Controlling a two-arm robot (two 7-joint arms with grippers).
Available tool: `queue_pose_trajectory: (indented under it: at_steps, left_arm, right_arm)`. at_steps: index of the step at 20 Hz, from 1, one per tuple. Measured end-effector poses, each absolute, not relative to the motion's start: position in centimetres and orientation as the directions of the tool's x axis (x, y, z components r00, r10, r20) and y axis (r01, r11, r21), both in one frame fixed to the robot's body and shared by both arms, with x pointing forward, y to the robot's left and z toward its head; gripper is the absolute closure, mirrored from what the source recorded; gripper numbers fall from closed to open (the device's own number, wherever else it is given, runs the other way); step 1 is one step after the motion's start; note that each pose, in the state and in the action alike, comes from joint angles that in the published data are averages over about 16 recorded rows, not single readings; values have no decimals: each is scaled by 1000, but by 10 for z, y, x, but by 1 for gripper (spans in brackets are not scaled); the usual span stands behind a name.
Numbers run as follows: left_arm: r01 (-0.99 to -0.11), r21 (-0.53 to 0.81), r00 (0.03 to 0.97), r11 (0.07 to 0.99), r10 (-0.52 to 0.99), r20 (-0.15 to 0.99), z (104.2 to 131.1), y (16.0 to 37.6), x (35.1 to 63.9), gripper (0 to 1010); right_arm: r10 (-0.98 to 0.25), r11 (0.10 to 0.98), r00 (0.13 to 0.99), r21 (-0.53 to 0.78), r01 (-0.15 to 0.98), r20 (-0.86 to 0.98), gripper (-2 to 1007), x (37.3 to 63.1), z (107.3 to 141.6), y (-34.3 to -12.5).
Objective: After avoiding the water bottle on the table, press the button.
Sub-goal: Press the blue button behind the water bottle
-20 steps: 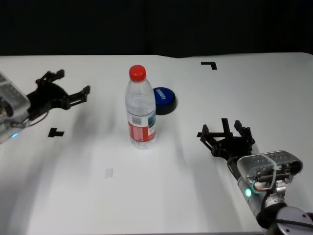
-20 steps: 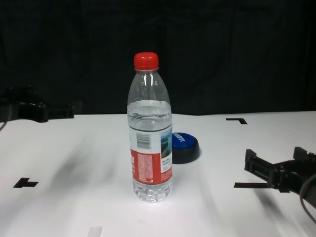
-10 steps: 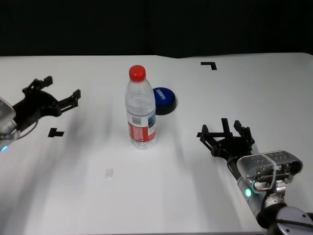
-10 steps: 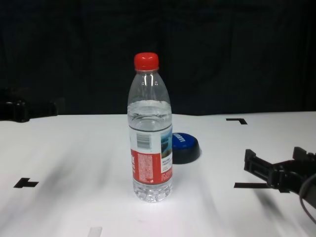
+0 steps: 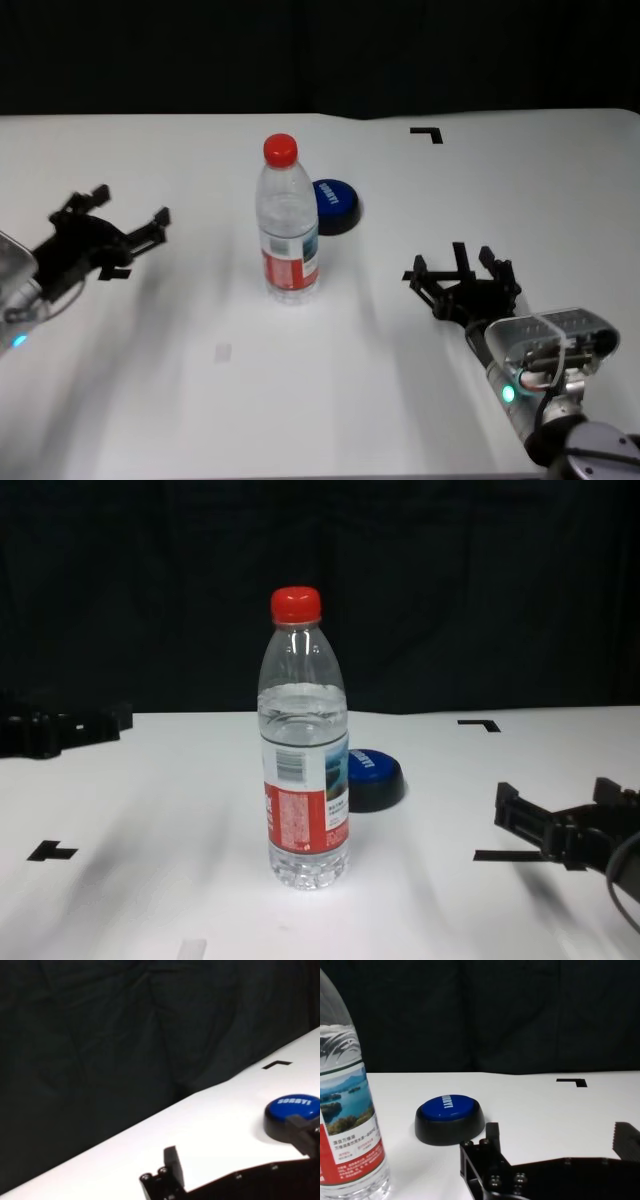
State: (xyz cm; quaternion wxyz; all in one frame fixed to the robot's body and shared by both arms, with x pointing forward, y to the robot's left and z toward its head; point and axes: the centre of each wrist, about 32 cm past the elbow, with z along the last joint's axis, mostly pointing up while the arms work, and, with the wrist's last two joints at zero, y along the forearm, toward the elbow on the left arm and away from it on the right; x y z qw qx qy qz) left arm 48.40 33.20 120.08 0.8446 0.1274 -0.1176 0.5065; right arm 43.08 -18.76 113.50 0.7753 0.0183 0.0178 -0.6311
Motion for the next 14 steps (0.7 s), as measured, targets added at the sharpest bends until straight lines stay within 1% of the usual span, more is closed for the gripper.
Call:
queue_pose_trajectory:
  at_steps: [7, 14]
  left_arm:
    - [-881, 101, 470, 462, 833, 291, 1190, 313, 458, 7]
    - [-887, 97, 460, 452, 841, 284, 1182, 295, 437, 7]
  right_arm:
    - [-978, 203, 203, 6, 979, -51, 2, 431, 1135, -188]
    - [-978, 203, 203, 6, 979, -51, 2, 431, 1135, -188]
